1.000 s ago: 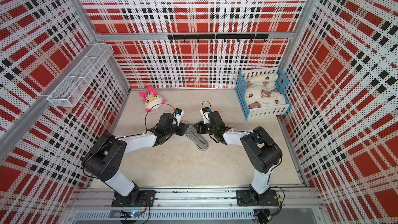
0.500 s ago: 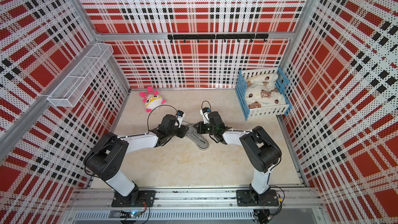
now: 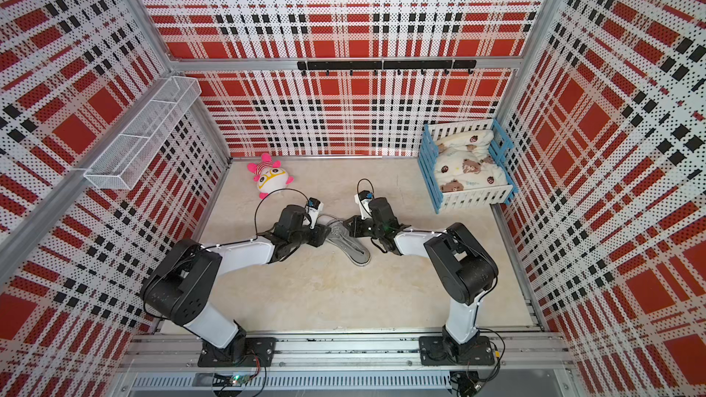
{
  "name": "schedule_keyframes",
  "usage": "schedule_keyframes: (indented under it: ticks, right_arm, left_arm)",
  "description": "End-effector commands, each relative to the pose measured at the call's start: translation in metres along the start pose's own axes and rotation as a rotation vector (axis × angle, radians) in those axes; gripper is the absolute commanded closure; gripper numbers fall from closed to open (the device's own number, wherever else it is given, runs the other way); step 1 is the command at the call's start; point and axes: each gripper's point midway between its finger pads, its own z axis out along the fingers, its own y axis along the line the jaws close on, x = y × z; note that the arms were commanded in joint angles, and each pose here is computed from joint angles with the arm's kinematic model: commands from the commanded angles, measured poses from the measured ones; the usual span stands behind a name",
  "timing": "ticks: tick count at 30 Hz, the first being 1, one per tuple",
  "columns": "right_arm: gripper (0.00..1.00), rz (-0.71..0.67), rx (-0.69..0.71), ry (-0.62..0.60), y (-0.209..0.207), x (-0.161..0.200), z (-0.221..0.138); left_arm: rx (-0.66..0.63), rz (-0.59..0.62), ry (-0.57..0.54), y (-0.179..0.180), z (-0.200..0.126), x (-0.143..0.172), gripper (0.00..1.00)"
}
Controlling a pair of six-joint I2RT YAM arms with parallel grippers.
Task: Tie the shoes
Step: Cross the shoelace with the shoelace.
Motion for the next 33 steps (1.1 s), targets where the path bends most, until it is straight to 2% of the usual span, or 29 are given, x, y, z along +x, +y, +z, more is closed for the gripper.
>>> schedule_keyframes:
  ticks: [1,9,15,20,23,33]
  right_arm:
    - [1.0,-0.006,-0.009,-0.007,0.0,-0.006,0.003]
    - [1.0,-0.007,-0.011,-0.002,0.0,-0.005,0.003]
    - [1.0,-0.013,0.003,0.003,-0.003,-0.002,0.003]
    - [1.0,-0.052,0.072,0.015,-0.014,0.001,-0.002]
    - [1.0,-0.103,0.122,0.018,-0.02,-0.001,-0.006]
    - [1.0,-0.216,0.232,-0.012,-0.026,-0.018,-0.021]
  left_arm:
    - [-0.002,0.012,0.022,0.0,0.004,0.008,0.57]
    - [-0.004,0.004,0.031,0.001,0.008,0.008,0.79]
    - [-0.003,-0.003,0.006,-0.001,0.006,-0.002,1.0]
    - [0.003,0.006,-0.062,-0.004,-0.007,-0.023,1.0]
    - [0.068,0.023,-0.098,-0.017,-0.014,-0.034,1.0]
    - [0.192,0.002,-0.105,-0.04,-0.016,-0.049,1.0]
